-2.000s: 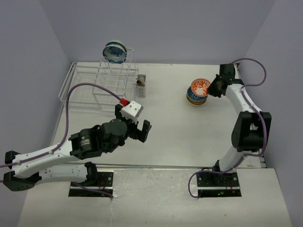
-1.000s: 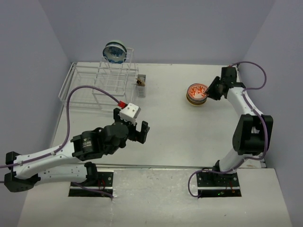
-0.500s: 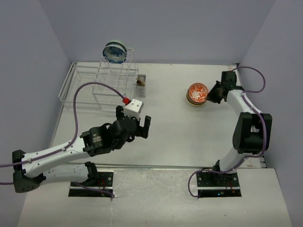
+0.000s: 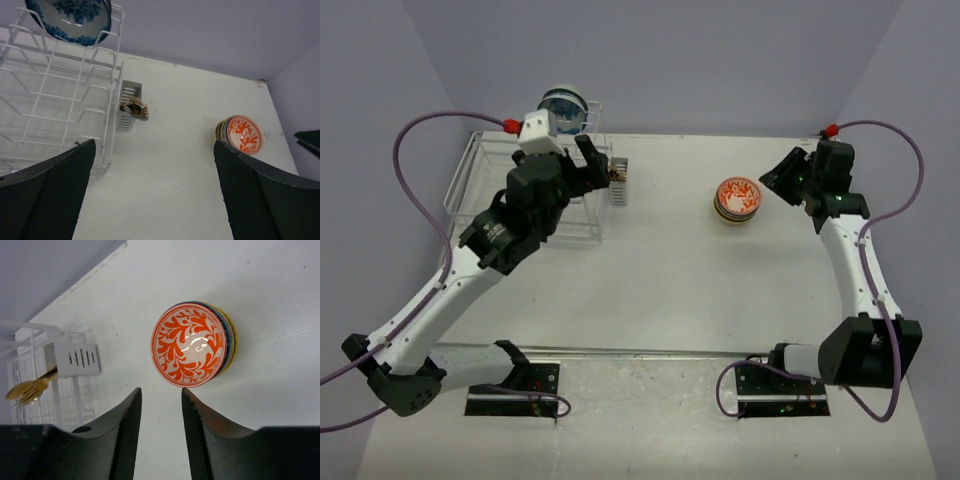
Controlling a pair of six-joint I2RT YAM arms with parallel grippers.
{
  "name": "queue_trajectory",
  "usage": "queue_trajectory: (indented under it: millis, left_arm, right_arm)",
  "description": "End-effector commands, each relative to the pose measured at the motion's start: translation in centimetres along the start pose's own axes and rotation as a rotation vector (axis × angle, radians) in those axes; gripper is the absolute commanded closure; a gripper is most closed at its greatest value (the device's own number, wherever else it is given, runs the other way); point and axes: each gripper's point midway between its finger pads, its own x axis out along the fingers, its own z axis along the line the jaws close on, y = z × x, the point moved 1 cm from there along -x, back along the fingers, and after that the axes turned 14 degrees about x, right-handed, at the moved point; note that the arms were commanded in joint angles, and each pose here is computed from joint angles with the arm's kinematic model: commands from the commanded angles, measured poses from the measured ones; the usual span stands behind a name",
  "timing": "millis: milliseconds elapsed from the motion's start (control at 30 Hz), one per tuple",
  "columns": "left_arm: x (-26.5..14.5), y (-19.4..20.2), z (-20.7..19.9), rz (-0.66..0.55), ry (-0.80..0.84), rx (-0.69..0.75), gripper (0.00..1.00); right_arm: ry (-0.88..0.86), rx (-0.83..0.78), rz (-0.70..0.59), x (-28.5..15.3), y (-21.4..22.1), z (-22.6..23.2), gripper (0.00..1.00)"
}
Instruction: Unload the bowls from the dish rack
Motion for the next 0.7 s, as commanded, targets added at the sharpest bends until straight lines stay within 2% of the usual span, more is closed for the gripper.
queue_trajectory:
  millis: [0,67,133,300,433,567,667]
  left_arm:
    - [2.3,-6.2,0.8,-0.088,0.028,-0.157,0.0]
    - [4.6,-6.8,1.8,-0.062,0.019,-0.206,0.0]
    - [5.3,-9.1,3.3,-0.098,0.005,-0.291,0.0]
    - [7.2,-10.0,6.3,-0.146,-0.051,-0.504,0.0]
    - [9.2,-10.4,8.3,-0.198,-0.054,-0.658,0.0]
    - [13.4,-9.1,8.9,-0.163,-0.057,-0.792,0.0]
    - [15.6,-8.5,9.7,-0.173,-0.11,-0.821,0.0]
  right_arm:
    - [-0.109,-0.051,0.001,-3.5,0.1,2.4,0.6]
    - [-0.136,-0.065,0.034,-4.6,1.1,2.6,0.55]
    - [-0.222,-0.082,0.068,-6.5,2.5,3.4,0.51]
    - [-0.399,-0.137,0.157,-10.0,5.8,4.5,0.4]
    - [-0.458,-0.152,0.21,-11.5,7.5,4.4,0.39]
    - [-0.558,-0.17,0.236,-13.9,9.0,5.0,0.38]
    - [-0.566,-0.182,0.232,-14.6,9.9,4.2,0.38]
